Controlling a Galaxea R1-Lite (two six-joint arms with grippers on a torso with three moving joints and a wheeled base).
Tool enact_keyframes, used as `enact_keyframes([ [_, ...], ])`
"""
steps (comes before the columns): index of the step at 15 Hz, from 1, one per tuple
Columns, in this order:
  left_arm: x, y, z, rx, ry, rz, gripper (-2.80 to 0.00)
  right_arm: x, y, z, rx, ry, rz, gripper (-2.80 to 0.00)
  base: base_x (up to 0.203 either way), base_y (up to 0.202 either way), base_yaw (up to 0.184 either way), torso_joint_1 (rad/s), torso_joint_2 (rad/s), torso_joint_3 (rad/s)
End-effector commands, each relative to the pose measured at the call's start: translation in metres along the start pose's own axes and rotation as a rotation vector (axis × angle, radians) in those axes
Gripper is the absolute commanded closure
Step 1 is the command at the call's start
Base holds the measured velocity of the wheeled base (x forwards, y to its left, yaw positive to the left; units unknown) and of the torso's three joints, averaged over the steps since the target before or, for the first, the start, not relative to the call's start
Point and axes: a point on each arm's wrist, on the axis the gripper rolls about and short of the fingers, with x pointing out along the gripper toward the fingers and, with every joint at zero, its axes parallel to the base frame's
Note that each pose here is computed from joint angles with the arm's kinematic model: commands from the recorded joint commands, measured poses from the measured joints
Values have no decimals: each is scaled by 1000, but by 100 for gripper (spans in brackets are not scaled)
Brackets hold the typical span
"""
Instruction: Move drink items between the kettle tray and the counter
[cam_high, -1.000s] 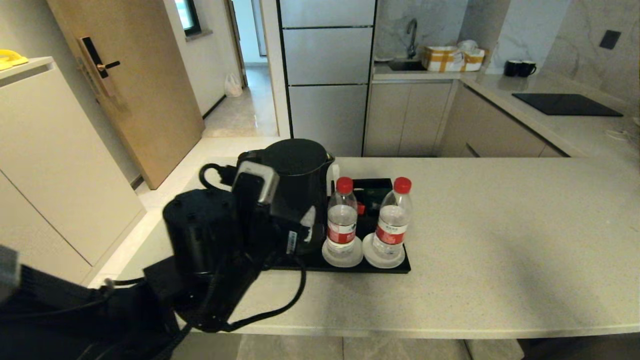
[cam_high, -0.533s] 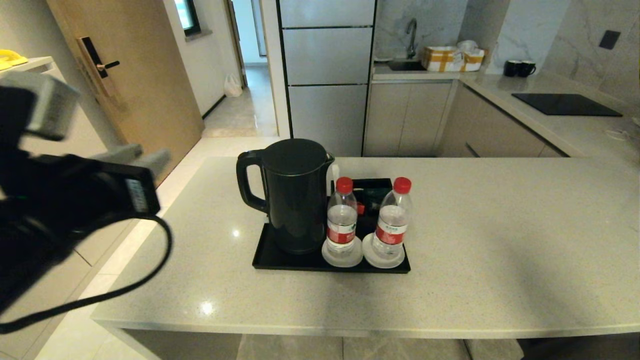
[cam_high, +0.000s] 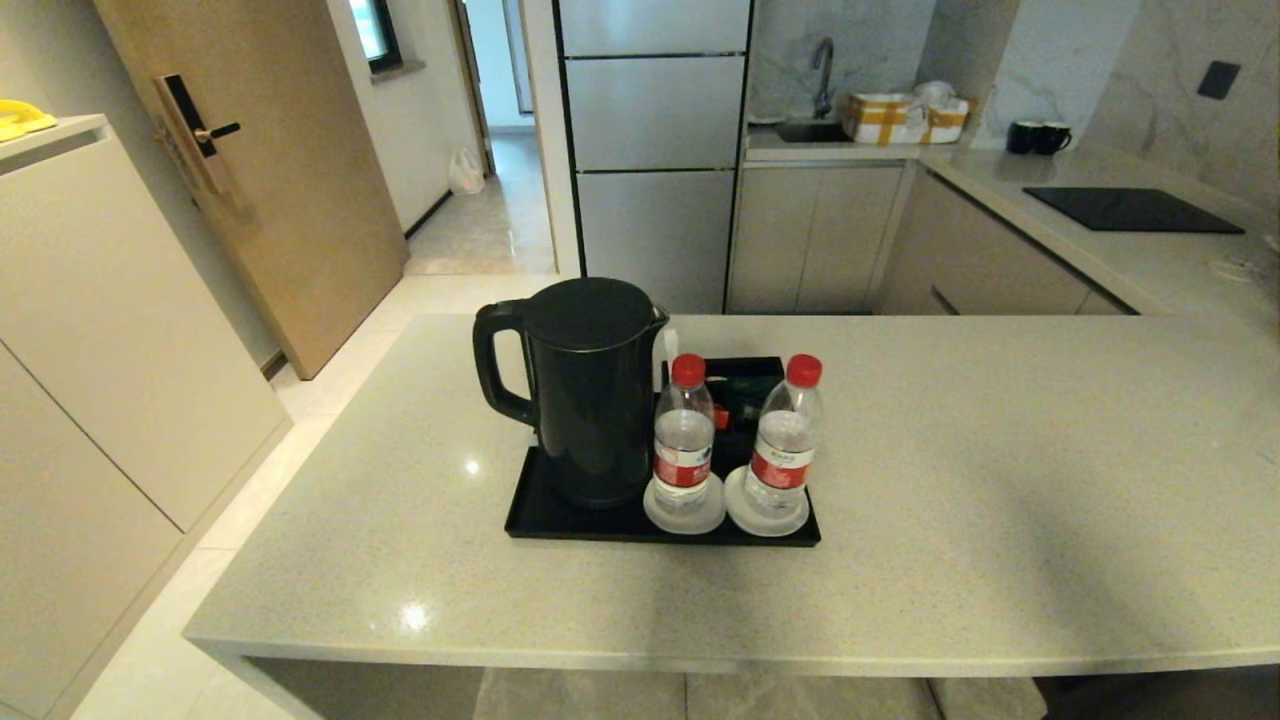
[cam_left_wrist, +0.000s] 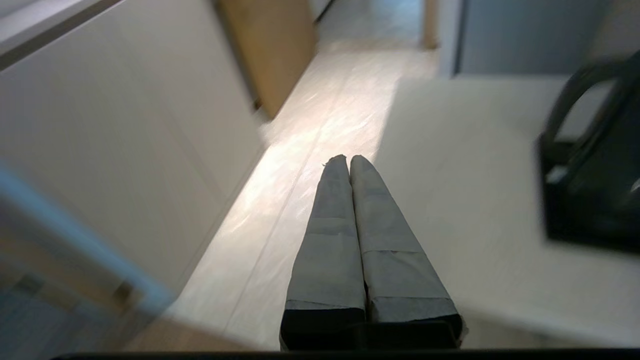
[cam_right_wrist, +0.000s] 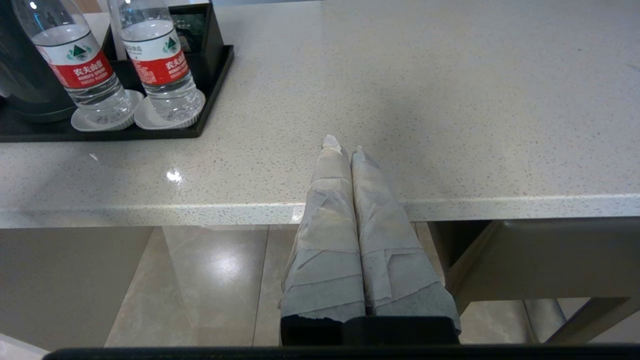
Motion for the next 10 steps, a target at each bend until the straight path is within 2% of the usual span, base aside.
enact_keyframes([
  [1, -54, 17, -37, 9, 24, 64, 0, 0, 0, 0, 0, 0, 0, 0, 0, 0, 0, 0, 0, 0],
  [3, -73, 9, -66, 5, 24, 60, 0, 0, 0, 0, 0, 0, 0, 0, 0, 0, 0, 0, 0, 0],
  [4, -81, 7, -85, 1, 6, 29, 0, 0, 0, 0, 0, 0, 0, 0, 0, 0, 0, 0, 0, 0],
  [5, -80, 1, -110, 11, 26, -19, 0, 0, 0, 0, 0, -1, 0, 0, 0, 0, 0, 0, 0, 0],
  [8, -47, -21, -172, 43, 166, -115, 0, 0, 0, 0, 0, 0, 0, 0, 0, 0, 0, 0, 0, 0],
  [9, -35, -28, -190, 50, 175, -131, 0, 0, 0, 0, 0, 0, 0, 0, 0, 0, 0, 0, 0, 0],
  [10, -24, -34, -203, 48, 141, -155, 0, 0, 0, 0, 0, 0, 0, 0, 0, 0, 0, 0, 0, 0],
])
